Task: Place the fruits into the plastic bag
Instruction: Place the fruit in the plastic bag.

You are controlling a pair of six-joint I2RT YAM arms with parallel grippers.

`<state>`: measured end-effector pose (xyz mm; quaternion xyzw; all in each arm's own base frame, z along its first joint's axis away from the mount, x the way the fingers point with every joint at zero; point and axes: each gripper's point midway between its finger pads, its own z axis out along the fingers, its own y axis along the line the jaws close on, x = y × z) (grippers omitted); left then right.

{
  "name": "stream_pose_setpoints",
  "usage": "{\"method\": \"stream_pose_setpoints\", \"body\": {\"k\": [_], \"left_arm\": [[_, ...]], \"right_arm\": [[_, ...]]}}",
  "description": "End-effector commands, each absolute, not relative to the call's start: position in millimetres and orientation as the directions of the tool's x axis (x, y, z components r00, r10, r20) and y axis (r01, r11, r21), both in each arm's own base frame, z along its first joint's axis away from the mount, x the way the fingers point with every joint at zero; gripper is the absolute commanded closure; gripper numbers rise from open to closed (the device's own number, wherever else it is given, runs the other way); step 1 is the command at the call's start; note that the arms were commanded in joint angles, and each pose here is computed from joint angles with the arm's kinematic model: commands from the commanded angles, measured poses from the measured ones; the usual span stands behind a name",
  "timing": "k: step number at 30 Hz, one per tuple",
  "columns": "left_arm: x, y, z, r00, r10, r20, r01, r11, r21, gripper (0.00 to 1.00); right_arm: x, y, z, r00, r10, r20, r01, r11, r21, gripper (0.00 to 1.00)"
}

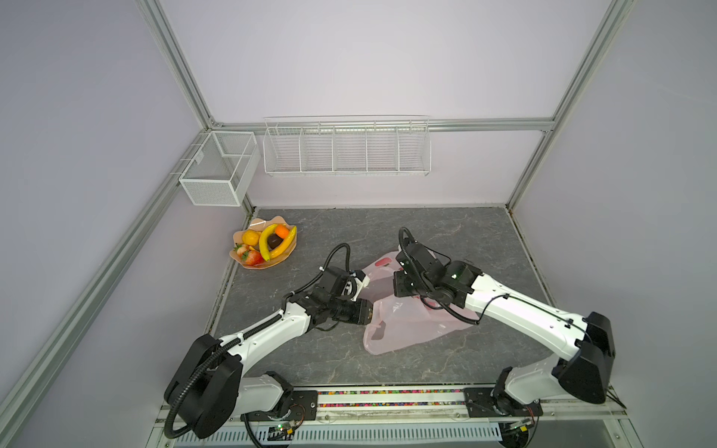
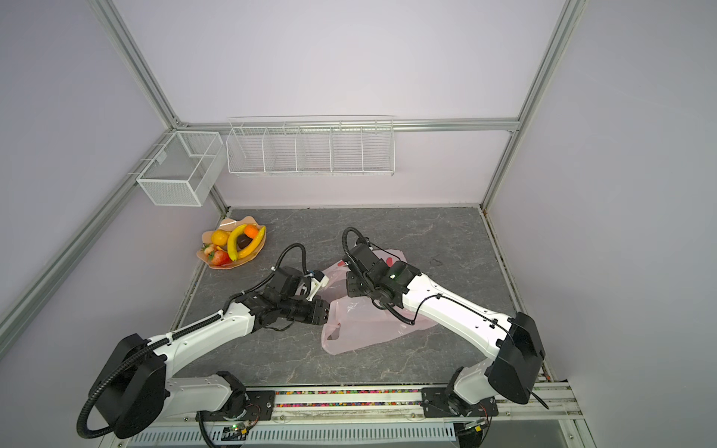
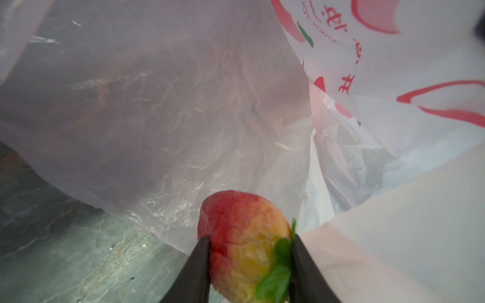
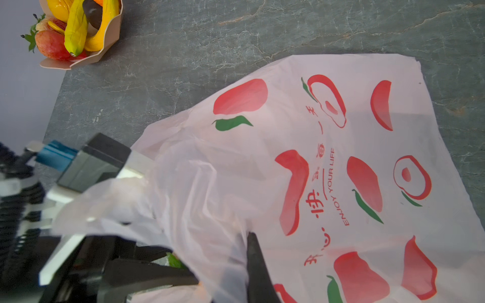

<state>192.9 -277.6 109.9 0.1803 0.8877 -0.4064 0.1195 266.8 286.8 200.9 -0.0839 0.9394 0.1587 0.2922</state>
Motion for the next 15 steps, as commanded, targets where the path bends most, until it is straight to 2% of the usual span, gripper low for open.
{"method": "stream_pose_setpoints", "body": {"k": [1,15], "left_arm": [[192,-281,100,-0.895,0.253,-0.367,0.441,0.619,-0.65,0.84],[204,-306,91,-0.87,0.328,-0.367,0.492,0.607,-0.624,0.86]], "right_arm": [[269,284,211,-0.808,-0.025,-0.589,-0.231,0.933,0.277,0.94],[268,285,208,-0.816,-0.003,-0.579,-0.216,0.929,0.299,0.94]]}}
